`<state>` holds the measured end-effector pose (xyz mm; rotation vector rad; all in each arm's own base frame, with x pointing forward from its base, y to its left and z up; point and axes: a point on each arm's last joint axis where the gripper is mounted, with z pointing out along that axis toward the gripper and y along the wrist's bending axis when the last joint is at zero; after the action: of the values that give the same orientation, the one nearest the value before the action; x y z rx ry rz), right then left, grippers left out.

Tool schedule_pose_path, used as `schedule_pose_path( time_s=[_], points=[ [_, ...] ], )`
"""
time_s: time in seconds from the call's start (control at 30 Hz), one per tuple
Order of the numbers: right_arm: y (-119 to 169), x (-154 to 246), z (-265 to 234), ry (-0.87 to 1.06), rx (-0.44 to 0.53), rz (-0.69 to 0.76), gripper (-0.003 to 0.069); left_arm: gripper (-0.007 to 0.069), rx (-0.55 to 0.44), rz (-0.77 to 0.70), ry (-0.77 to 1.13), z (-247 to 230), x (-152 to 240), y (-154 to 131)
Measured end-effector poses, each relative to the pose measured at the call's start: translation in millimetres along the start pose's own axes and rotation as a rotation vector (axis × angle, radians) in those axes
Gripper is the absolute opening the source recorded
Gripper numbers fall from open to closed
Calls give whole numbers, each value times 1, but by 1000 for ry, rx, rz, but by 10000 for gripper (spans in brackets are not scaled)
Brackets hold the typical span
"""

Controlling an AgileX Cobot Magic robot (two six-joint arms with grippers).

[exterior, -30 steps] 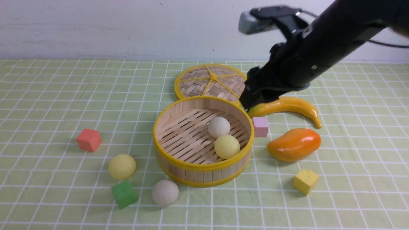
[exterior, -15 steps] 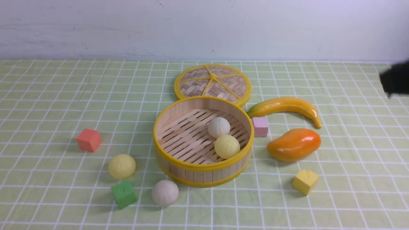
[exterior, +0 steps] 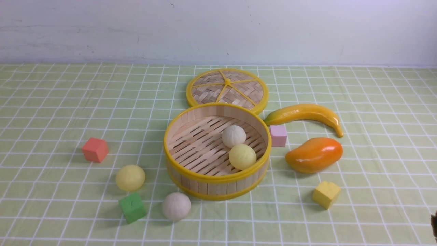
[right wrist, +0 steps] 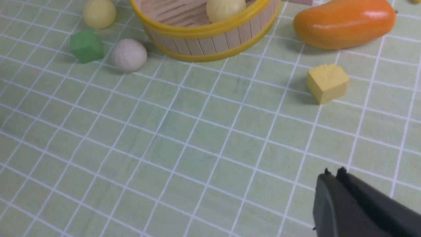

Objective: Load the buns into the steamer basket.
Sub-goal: Use the left arm to grab a steamed stuffed bun

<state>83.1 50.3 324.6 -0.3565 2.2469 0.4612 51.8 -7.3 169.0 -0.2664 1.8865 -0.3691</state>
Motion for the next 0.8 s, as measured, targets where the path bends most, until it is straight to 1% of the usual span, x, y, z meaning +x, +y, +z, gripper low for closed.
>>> schedule_pose_path(
  time_s=[0.33,0.53,0.63,0.73,0.8],
  points=[
    [-2,15,2,98,6,9,-17,238,0,0,0,0,0,0],
    [-9,13,2,74,76,-49,-11,238,0,0,0,0,0,0],
    [-11,13,0,57,100,-43,-10,238,0,0,0,0,0,0],
    [-16,12,-8,-6,148,-17,-10,238,0,0,0,0,0,0],
    [-25,12,-23,-125,274,-10,-10,238,0,0,0,0,0,0]
  ],
)
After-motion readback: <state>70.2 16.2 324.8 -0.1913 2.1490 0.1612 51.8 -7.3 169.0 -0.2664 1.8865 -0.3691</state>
